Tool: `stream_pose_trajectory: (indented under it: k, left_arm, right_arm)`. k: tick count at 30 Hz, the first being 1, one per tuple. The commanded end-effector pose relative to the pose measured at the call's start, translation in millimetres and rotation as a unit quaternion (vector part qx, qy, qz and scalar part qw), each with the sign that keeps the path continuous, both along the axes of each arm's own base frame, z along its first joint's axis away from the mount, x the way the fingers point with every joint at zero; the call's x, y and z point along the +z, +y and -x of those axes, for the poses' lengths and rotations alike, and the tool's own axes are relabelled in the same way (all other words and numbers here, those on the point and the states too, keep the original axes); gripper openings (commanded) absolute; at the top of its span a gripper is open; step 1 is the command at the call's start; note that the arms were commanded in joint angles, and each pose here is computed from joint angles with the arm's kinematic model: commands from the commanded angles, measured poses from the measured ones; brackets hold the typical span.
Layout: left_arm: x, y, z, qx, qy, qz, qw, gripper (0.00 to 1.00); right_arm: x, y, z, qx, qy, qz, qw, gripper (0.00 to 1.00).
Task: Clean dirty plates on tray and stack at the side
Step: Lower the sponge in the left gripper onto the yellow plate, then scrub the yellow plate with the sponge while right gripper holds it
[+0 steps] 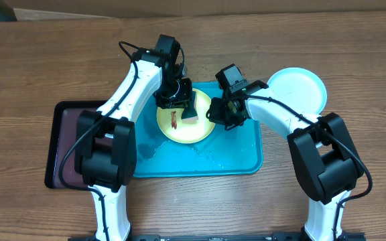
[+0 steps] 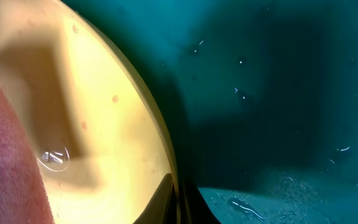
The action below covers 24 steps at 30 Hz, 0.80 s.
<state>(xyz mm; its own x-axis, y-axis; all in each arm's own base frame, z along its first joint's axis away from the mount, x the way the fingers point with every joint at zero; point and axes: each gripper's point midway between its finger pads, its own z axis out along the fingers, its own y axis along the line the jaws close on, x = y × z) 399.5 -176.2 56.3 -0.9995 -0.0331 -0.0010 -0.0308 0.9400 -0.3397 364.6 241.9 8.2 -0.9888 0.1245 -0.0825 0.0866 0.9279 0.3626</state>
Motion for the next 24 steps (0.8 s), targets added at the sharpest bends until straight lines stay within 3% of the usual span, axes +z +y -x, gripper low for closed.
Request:
stream_pose_trajectory:
  k: [1, 8, 18, 24]
  left_arm:
    - [-2.7, -1.5, 1.3, 0.002, 0.005, 0.004, 1.0, 0.04]
    - [-10.2, -2.9, 10.8, 0.041, 0.035, 0.001, 0.999, 0.04]
    - [-14.6, -30.4, 25.0, 0.015, 0.036, -0.001, 0.999, 0.04]
    - [-19.3, -20.1, 20.9, 0.066, 0.034, -0.043, 0.996, 0.04]
  right_arm:
    - [-6.5, -5.6, 2.9, 0.014, 0.006, 0.022, 1.0, 0.04]
    - [1.0, -18.1, -0.8, 0.007, 0.004, 0.065, 0.998, 0.04]
    - [1.4, -17.3, -2.4, 0.007, 0.0, 0.063, 0.998, 0.04]
    - [1.3, -17.4, -2.3, 0.007, 0.001, 0.063, 0.998, 0.04]
